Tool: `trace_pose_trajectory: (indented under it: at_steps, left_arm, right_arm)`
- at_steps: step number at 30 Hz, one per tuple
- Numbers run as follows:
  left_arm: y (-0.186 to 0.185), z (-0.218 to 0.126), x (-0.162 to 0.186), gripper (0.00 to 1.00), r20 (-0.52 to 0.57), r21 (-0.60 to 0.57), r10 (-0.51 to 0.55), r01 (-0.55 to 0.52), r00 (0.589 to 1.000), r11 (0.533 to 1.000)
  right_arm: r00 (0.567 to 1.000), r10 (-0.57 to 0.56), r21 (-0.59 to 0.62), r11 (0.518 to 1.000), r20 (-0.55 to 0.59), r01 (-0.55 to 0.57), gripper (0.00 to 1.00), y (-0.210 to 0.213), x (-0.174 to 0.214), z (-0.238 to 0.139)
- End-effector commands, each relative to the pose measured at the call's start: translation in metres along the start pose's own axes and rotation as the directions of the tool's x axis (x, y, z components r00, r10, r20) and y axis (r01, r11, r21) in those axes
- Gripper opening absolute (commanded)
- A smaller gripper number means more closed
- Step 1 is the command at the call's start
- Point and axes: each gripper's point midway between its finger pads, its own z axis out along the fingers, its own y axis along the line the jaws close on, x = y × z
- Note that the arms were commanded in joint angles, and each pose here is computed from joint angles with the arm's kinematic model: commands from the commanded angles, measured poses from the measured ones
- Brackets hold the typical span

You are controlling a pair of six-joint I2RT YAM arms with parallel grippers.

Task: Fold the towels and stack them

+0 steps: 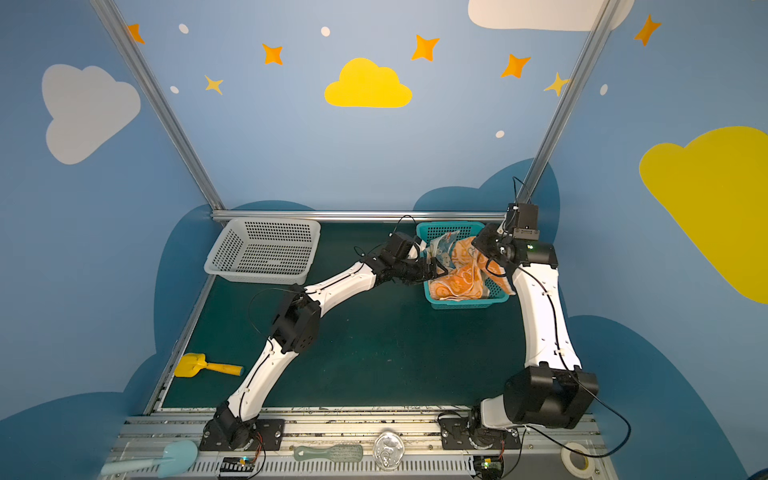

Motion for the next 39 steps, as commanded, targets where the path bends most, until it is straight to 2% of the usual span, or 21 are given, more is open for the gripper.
trace_pose_trajectory:
  at_steps: [1, 5, 11, 12, 15, 17, 20, 22, 28, 32, 39]
  left_arm:
    - [-0.004, -0.013, -0.008, 1.00, 0.026, 0.015, -0.015, 0.015, 1.000, 1.000]
    - [0.014, -0.064, -0.031, 1.00, 0.126, 0.013, -0.036, 0.035, 0.991, 0.999]
    - [0.044, -0.121, -0.045, 1.00, 0.189, -0.026, -0.074, 0.080, 0.979, 0.996]
    - [0.047, -0.124, -0.045, 1.00, 0.190, -0.031, -0.077, 0.084, 0.979, 0.996]
    - [0.055, -0.128, -0.047, 1.00, 0.192, -0.036, -0.095, 0.103, 0.977, 0.994]
    - [0.056, -0.123, -0.050, 1.00, 0.193, -0.028, -0.109, 0.116, 0.975, 0.993]
    - [0.052, -0.108, -0.057, 1.00, 0.184, 0.002, -0.139, 0.141, 0.973, 0.990]
    - [0.047, -0.095, -0.062, 1.00, 0.179, 0.023, -0.155, 0.153, 0.972, 0.988]
    - [0.035, -0.048, -0.072, 1.00, 0.164, 0.076, -0.195, 0.185, 0.967, 0.980]
    - [0.034, -0.014, -0.069, 1.00, 0.149, 0.103, -0.229, 0.215, 0.962, 0.971]
    - [0.019, 0.024, -0.068, 1.00, 0.160, 0.144, -0.230, 0.208, 0.960, 0.967]
  right_arm:
    - [1.000, -0.007, -0.026, 1.000, -0.023, 0.007, 0.00, 0.010, 0.003, 0.004]
    - [0.997, -0.006, -0.043, 0.999, -0.072, 0.003, 0.00, 0.014, 0.013, 0.026]
    - [0.978, 0.032, -0.006, 0.999, -0.204, -0.034, 0.00, 0.020, 0.045, 0.088]
    - [0.972, 0.048, 0.021, 0.999, -0.230, -0.044, 0.03, 0.016, 0.051, 0.097]
    - [0.945, 0.087, 0.088, 0.994, -0.315, -0.062, 0.26, 0.006, 0.066, 0.114]
    - [0.929, 0.110, 0.131, 0.989, -0.352, -0.067, 0.48, -0.001, 0.072, 0.116]
    - [0.932, 0.089, 0.146, 0.989, -0.352, -0.040, 0.70, -0.005, 0.070, 0.109]
    - [0.939, 0.079, 0.146, 0.989, -0.333, -0.032, 0.81, -0.007, 0.065, 0.098]
    - [0.951, 0.123, 0.142, 0.986, -0.282, -0.085, 0.89, -0.027, 0.055, 0.060]
    - [0.963, 0.148, 0.157, 0.981, -0.225, -0.114, 0.89, -0.045, 0.050, 0.033]
    - [0.976, 0.197, 0.127, 0.974, -0.090, -0.185, 0.90, -0.069, 0.049, 0.007]
